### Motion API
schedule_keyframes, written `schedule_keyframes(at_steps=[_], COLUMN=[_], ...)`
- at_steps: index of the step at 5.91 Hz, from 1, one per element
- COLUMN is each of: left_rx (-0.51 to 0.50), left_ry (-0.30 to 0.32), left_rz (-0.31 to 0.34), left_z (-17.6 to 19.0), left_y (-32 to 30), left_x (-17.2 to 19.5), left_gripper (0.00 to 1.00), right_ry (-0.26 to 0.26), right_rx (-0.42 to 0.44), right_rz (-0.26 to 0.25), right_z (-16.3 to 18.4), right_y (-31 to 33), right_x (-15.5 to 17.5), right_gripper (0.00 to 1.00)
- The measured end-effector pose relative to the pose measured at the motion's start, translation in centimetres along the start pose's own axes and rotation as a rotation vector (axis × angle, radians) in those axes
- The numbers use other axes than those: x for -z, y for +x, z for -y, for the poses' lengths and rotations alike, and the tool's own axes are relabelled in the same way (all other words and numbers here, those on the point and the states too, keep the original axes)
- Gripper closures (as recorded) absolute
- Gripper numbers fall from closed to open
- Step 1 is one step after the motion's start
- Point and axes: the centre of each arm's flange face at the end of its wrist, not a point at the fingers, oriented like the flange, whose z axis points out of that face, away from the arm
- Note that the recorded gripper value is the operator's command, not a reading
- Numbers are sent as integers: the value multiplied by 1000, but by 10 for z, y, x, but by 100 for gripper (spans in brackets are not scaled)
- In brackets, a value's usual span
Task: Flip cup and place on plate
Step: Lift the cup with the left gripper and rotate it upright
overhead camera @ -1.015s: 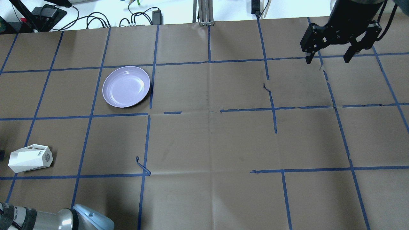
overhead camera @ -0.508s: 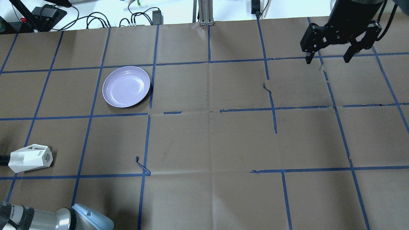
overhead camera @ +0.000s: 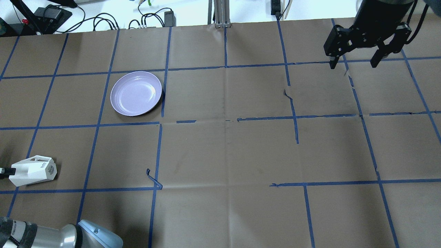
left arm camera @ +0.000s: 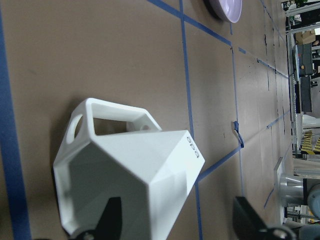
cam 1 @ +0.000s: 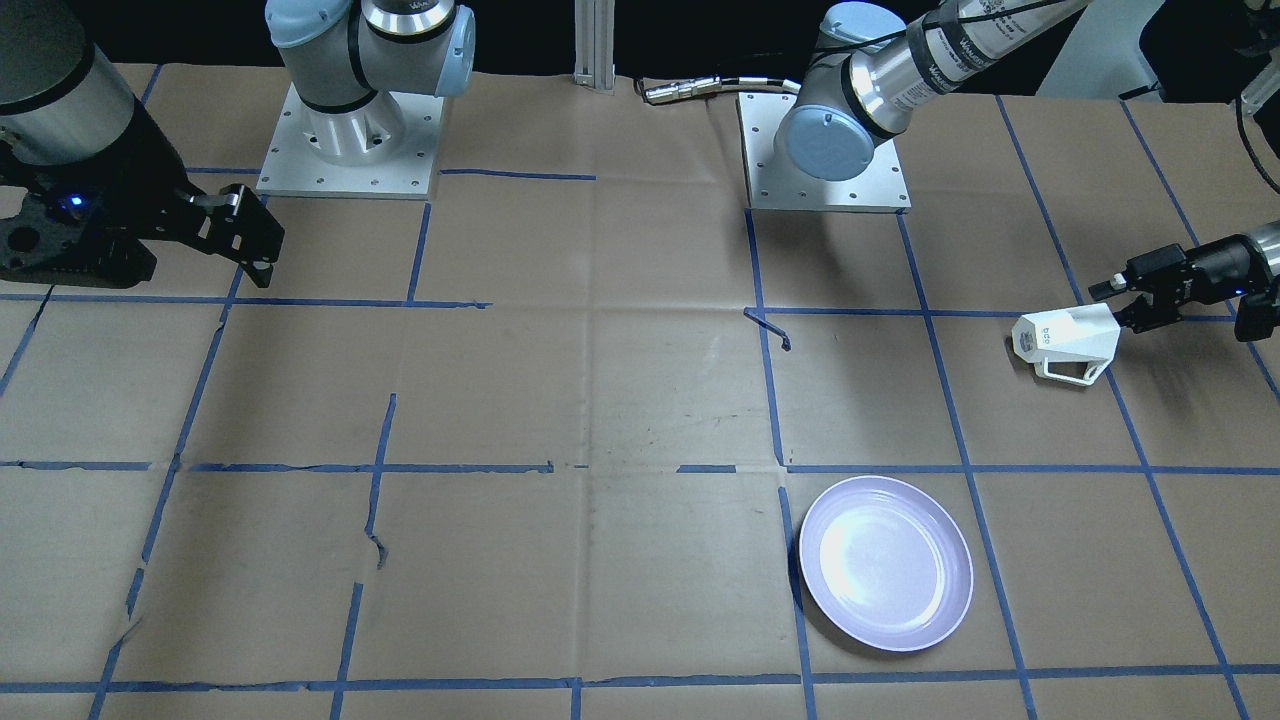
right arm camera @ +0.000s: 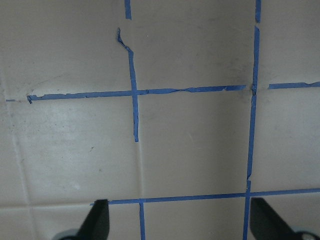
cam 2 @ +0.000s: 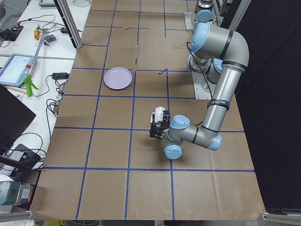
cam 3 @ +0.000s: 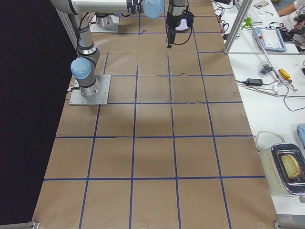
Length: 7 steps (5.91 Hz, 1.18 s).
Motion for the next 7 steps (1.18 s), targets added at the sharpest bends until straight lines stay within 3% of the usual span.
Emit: schedule_keyframes(at_steps=[4, 5, 7], left_rx=[-25, -40, -76], left_ry=[62, 70, 21], left_rz=[42, 75, 182], left_z=[21, 37, 89], left_y=[34, 65, 160], left_x=[11, 15, 3], left_gripper=[100, 100, 100], right_ry=[0, 0, 0], right_rx=[0, 0, 0], right_rz=[0, 0, 0], right_z=[0, 0, 0], right_y=[0, 0, 0], right_x=[0, 0, 0], right_gripper=[0, 0, 0])
